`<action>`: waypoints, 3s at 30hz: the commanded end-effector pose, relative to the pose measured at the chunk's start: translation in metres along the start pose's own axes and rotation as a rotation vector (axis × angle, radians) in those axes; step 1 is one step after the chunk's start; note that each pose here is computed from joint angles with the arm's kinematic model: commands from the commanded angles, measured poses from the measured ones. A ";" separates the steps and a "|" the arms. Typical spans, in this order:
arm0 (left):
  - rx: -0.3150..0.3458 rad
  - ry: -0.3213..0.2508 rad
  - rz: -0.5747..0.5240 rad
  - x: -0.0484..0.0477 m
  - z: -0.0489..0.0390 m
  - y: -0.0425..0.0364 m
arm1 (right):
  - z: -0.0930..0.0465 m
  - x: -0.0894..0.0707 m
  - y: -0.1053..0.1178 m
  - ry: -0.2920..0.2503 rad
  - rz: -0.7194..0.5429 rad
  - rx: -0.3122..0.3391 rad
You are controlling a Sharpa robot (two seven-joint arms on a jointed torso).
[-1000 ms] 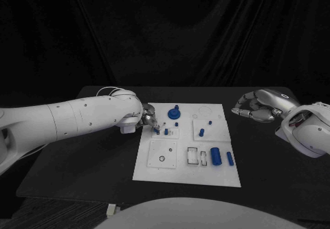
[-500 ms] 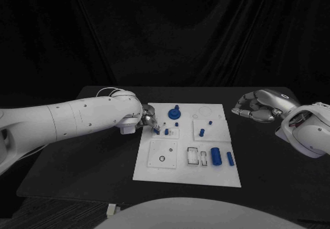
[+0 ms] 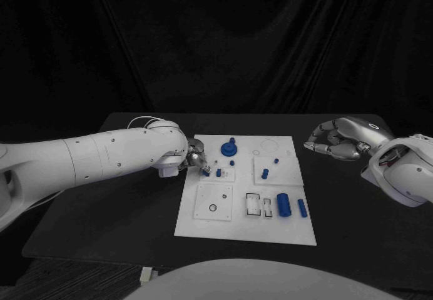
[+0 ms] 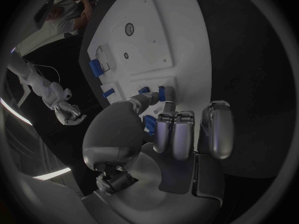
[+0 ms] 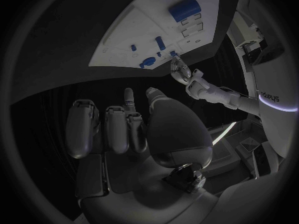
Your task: Assemble the parts on the task board
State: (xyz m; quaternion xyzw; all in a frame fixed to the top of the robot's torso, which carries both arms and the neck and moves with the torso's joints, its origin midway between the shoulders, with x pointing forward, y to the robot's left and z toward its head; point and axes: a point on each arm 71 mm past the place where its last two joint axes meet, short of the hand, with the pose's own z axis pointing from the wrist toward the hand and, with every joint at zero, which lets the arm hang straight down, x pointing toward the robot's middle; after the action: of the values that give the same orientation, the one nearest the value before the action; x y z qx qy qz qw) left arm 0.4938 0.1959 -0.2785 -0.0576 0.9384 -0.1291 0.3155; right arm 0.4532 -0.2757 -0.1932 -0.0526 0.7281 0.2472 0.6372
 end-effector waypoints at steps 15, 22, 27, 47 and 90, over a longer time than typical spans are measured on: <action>0.014 0.036 0.012 0.0086 0.0038 -0.0036 | -0.001 0.001 -0.001 0.003 -0.001 0.011; 0.012 0.036 0.011 0.0084 0.0047 -0.0029 | 0.000 0.001 -0.001 0.004 -0.001 0.011; 0.011 0.038 0.011 0.0085 0.0051 -0.0024 | 0.000 0.002 -0.001 0.005 0.000 0.011; -0.004 0.042 0.010 0.0084 0.0078 0.0004 | 0.000 0.004 -0.002 0.015 -0.001 0.013; 0.094 -0.113 -0.067 -0.0041 -0.0001 0.0062 | -0.002 0.003 -0.003 0.009 0.000 0.015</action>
State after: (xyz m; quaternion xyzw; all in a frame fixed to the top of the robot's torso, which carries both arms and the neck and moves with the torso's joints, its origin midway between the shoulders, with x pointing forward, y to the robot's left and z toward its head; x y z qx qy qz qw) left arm 0.4937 0.2057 -0.2835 -0.0693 0.9327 -0.1413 0.3245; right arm 0.4525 -0.2771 -0.1963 -0.0522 0.7324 0.2452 0.6331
